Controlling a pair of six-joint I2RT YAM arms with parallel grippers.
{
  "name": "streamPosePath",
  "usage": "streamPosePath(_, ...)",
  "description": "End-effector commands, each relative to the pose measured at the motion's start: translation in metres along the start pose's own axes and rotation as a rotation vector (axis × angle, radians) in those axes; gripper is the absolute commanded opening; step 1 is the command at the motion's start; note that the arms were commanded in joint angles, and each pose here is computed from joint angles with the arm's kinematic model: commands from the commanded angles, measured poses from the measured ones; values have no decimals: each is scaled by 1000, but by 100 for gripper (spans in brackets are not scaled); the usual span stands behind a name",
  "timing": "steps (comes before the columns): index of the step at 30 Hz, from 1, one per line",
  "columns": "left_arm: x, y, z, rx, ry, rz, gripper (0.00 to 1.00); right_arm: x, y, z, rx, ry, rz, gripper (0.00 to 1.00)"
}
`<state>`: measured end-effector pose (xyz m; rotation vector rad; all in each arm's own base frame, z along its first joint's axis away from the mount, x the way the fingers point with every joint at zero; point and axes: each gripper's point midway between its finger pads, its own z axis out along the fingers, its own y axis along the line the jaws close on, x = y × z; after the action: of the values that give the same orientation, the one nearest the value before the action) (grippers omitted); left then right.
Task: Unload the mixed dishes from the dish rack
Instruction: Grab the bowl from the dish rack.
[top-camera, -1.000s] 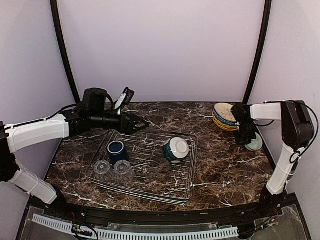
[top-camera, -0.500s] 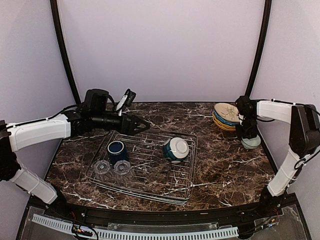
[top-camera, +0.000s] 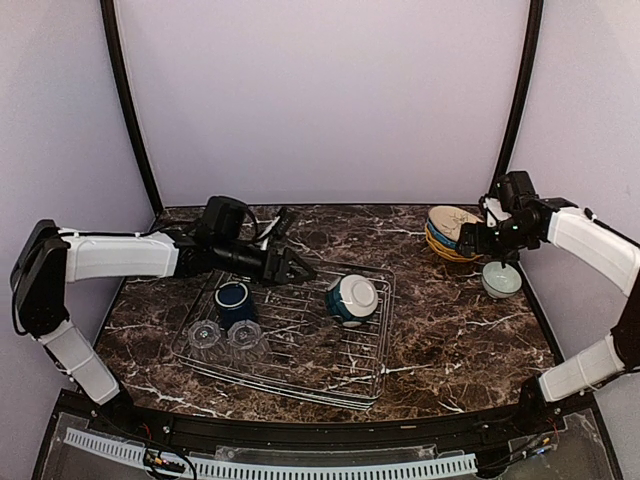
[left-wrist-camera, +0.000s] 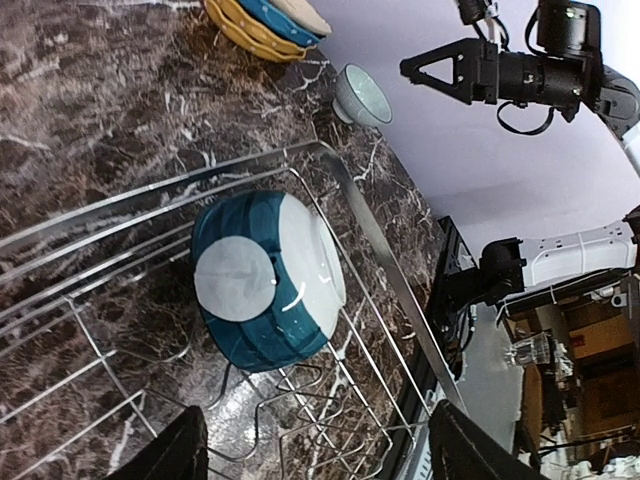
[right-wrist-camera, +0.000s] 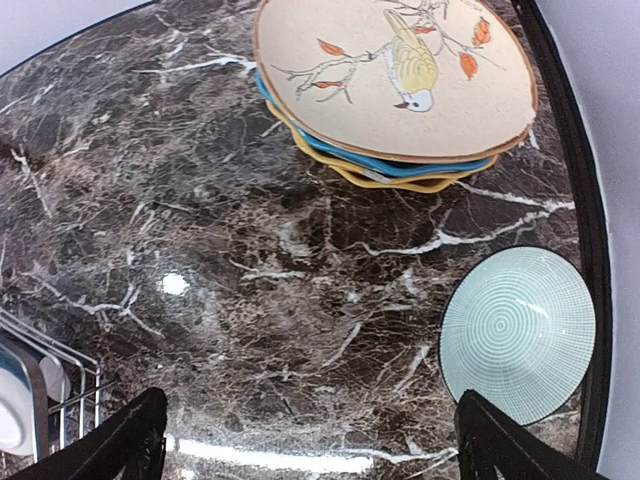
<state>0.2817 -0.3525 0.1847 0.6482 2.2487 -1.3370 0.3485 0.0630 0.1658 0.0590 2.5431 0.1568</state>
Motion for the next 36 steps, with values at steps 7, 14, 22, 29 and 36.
streamPosePath(7, 19, 0, 31, -127, 69, -206, 72, -19, 17, -24, -117, -157, 103, 99)
streamPosePath(14, 23, 5, 34, -291, 30, -318, 69, -20, 36, -28, -229, -174, 58, 99)
streamPosePath(22, 21, 22, 46, -419, 42, -344, 71, -14, 35, -29, -233, -188, 50, 99)
streamPosePath(29, 22, 22, 64, -430, 76, -329, 83, -8, 30, -30, -214, -194, 47, 99)
streamPosePath(36, 20, 26, 73, -464, 92, -322, 88, -3, 28, -30, -207, -197, 41, 99)
